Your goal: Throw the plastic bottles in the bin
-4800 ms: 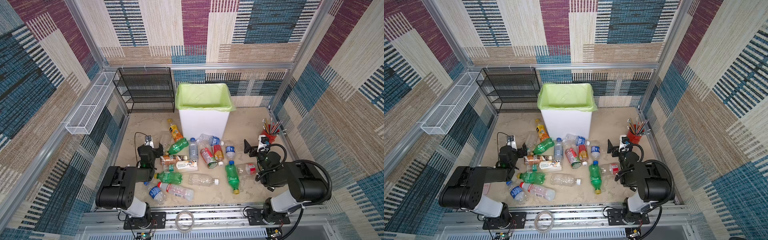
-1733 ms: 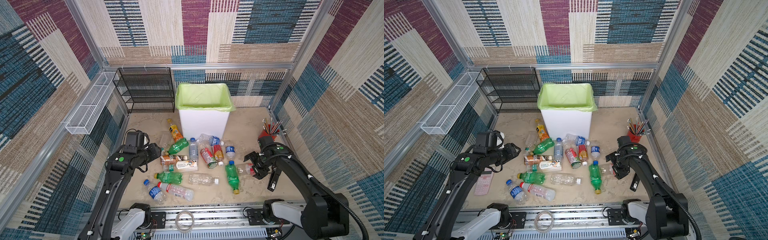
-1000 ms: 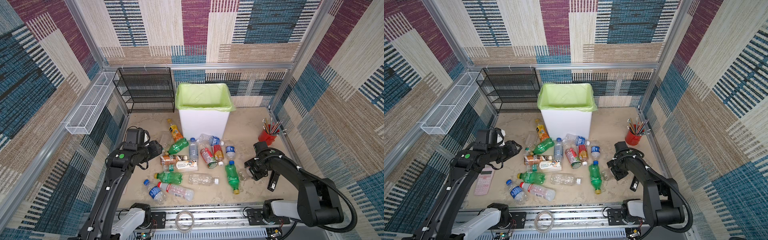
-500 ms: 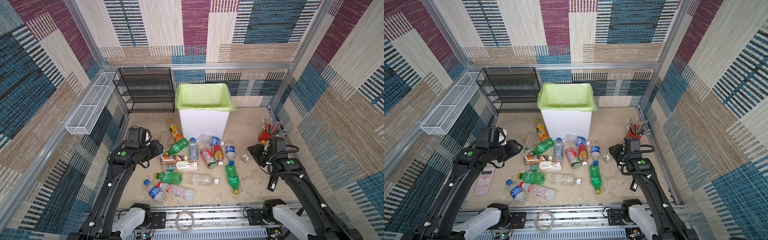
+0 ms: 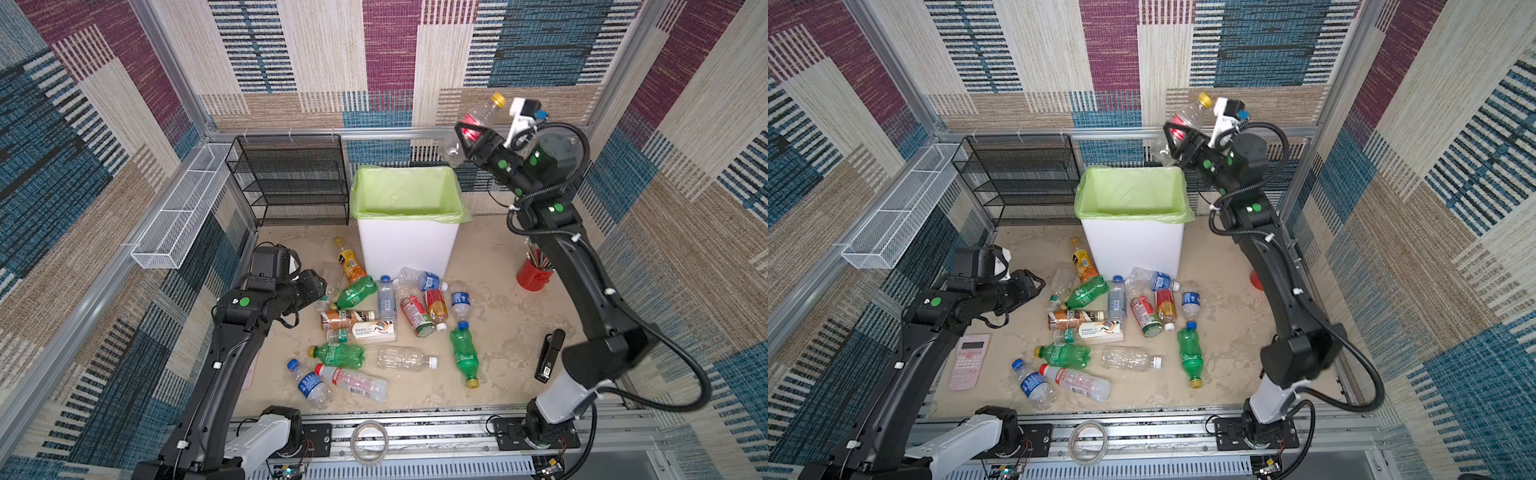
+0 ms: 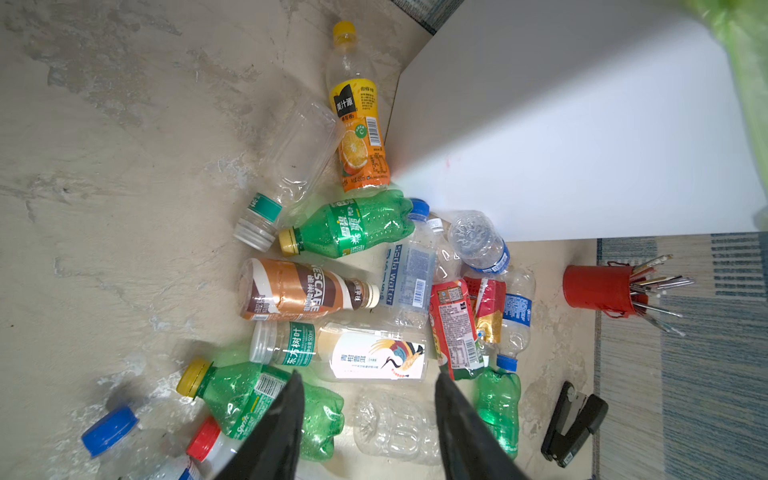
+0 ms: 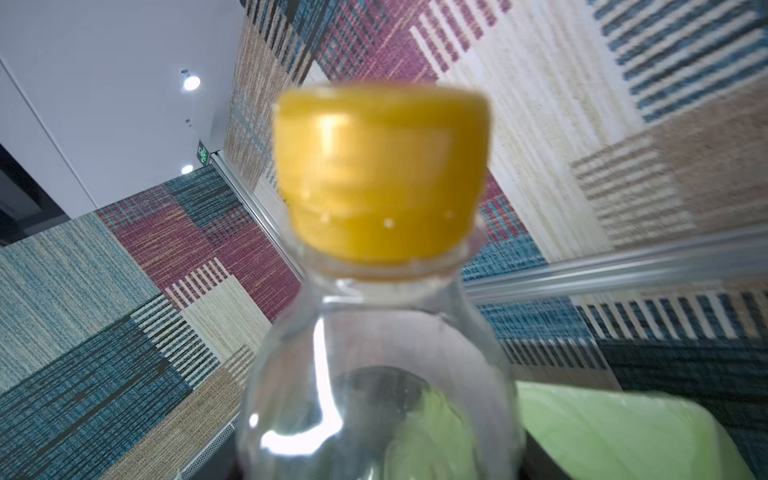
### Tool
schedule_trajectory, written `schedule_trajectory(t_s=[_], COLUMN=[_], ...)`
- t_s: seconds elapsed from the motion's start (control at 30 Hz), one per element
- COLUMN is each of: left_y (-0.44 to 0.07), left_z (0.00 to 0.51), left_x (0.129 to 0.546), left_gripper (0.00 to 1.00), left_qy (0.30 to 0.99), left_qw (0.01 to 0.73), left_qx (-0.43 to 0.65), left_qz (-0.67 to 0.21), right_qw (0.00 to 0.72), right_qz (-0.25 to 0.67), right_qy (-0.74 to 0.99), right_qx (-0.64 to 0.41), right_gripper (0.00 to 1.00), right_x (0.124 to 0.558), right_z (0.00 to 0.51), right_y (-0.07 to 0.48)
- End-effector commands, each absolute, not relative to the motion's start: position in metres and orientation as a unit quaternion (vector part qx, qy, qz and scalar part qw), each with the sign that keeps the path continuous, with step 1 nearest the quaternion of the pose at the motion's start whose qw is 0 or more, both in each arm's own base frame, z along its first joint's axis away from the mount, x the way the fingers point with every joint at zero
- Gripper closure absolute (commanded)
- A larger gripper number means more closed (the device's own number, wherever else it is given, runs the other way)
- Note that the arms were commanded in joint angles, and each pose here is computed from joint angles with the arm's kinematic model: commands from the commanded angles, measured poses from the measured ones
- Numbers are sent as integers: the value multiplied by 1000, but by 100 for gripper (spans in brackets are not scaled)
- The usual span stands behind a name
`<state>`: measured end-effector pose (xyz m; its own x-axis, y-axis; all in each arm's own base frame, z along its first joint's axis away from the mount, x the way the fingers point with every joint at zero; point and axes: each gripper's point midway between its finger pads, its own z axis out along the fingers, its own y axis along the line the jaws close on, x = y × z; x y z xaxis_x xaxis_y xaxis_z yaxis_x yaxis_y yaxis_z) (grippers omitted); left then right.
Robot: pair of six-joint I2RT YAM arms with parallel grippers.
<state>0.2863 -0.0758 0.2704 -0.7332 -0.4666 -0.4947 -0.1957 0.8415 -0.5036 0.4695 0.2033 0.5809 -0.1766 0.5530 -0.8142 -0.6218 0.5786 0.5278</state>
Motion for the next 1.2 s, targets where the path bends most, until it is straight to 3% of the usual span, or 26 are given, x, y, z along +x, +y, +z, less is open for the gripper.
schedule_trajectory(t_s=[0.0, 0.17, 0.33, 0.43, 0.53, 0.67, 0.8, 0.97, 1.17], left_y=[-72, -70, -73, -72, -68, -52, -30, -24, -32], left_z=[280, 278, 273, 268, 256, 234, 211, 180, 133], left_x=[288, 288, 288, 284, 273, 246, 209, 175, 157], left_gripper=[47, 47, 47, 47, 47, 47, 42, 37, 32], left_qy=[900, 900, 904, 908, 915, 921, 921, 906, 917], left_qw=[330, 331, 318, 308, 281, 231, 173, 112, 62], left_qx=[-192, -194, -194, -197, -217, -274, -339, -404, -389], left_qz=[-211, -207, -208, -204, -194, -149, -85, -60, -61], right_qw=[682, 761, 743, 691, 608, 494, 408, 328, 296], right_qz=[409, 353, 335, 338, 353, 367, 362, 363, 356], right_qy=[606, 544, 579, 638, 707, 776, 823, 857, 876], right_qx=[-33, -16, 7, 33, 75, 137, 161, 158, 138], right_gripper=[7, 0, 6, 10, 15, 22, 22, 22, 19], right_x=[457, 412, 399, 400, 395, 365, 331, 298, 286], right_z=[623, 677, 656, 590, 489, 365, 275, 198, 158], right_y=[191, 149, 126, 123, 125, 126, 130, 141, 144])
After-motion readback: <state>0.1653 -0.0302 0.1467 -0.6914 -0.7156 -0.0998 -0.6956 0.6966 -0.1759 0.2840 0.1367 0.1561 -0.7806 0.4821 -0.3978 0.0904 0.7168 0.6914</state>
